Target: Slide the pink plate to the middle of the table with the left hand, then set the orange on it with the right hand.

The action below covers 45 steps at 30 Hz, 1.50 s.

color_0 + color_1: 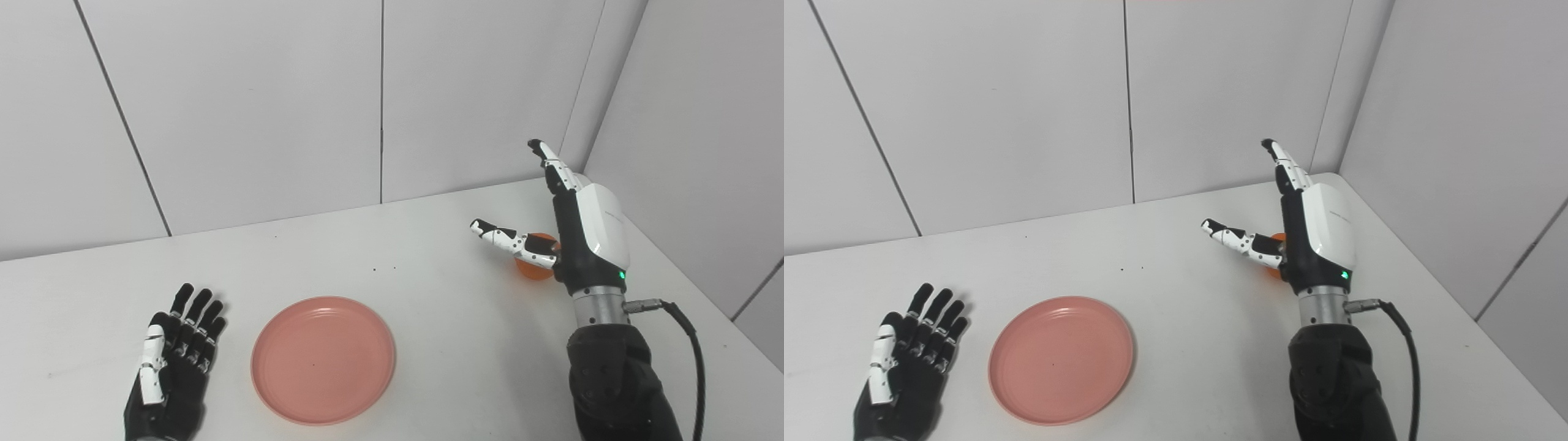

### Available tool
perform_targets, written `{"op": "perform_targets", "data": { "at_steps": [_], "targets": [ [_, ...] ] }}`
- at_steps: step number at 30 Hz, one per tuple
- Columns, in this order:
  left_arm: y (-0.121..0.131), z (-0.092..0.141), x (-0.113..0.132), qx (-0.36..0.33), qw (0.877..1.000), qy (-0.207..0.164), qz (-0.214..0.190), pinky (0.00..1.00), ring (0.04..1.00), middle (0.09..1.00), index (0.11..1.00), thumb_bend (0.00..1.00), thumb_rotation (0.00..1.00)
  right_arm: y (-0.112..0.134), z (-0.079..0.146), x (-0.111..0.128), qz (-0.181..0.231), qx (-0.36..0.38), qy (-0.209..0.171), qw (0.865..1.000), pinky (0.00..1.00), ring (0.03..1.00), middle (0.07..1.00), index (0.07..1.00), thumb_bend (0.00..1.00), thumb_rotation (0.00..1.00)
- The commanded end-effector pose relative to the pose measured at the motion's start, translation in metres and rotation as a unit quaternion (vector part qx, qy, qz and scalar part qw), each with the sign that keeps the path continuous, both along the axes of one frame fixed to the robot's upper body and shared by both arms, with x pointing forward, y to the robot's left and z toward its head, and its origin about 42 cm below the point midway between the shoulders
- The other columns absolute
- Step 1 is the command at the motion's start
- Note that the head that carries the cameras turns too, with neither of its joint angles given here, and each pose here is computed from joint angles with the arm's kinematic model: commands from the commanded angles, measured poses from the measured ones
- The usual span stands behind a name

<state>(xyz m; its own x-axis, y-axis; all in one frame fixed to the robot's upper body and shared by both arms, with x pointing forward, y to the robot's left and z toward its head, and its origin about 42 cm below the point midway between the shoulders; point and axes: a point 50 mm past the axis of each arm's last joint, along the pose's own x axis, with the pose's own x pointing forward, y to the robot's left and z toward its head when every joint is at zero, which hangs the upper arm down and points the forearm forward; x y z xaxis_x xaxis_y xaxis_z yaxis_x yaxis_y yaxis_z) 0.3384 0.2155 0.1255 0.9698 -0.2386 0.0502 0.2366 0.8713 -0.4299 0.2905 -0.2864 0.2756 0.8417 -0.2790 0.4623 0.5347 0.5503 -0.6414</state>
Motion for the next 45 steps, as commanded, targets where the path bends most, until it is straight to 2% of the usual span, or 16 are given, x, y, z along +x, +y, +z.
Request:
{"op": "perform_targets", "data": {
  "at_steps": [1, 11, 18, 22, 27, 45],
  "targets": [
    [0.007, -0.018, -0.004, 0.007, 0.999, 0.040, -0.003, 1.00, 0.969, 0.973, 0.976, 0.32, 1.00, -0.011, 0.018, 0.002, -0.021, -0.020, -0.017, 0.999, 0.78, 0.879, 0.925, 0.923, 0.88, 0.46],
    [0.009, -0.016, -0.004, 0.010, 0.999, 0.041, -0.003, 1.00, 0.972, 0.974, 0.978, 0.34, 1.00, -0.038, 0.015, 0.008, -0.071, -0.031, 0.024, 0.997, 0.77, 0.892, 0.947, 0.941, 0.89, 0.36],
    [0.012, -0.017, -0.003, 0.010, 0.999, 0.041, -0.005, 1.00, 0.971, 0.979, 0.979, 0.35, 1.00, -0.051, 0.003, 0.017, -0.085, -0.032, 0.061, 0.994, 0.72, 0.872, 0.939, 0.943, 0.91, 0.40],
    [0.014, -0.017, -0.003, 0.012, 0.999, 0.040, -0.005, 0.99, 0.967, 0.979, 0.972, 0.35, 1.00, -0.056, -0.004, 0.023, -0.087, -0.020, 0.091, 0.992, 0.72, 0.886, 0.952, 0.962, 0.91, 0.42],
    [0.016, -0.017, -0.002, 0.009, 0.999, 0.043, -0.003, 0.99, 0.968, 0.980, 0.968, 0.34, 1.00, -0.064, -0.013, 0.030, -0.082, -0.003, 0.115, 0.990, 0.72, 0.881, 0.947, 0.961, 0.94, 0.41],
    [0.019, -0.012, -0.002, 0.008, 0.999, 0.042, -0.004, 0.98, 0.958, 0.971, 0.961, 0.34, 1.00, -0.082, -0.035, 0.053, -0.088, 0.019, 0.144, 0.986, 0.74, 0.862, 0.916, 0.924, 1.00, 0.36]
  ]
}}
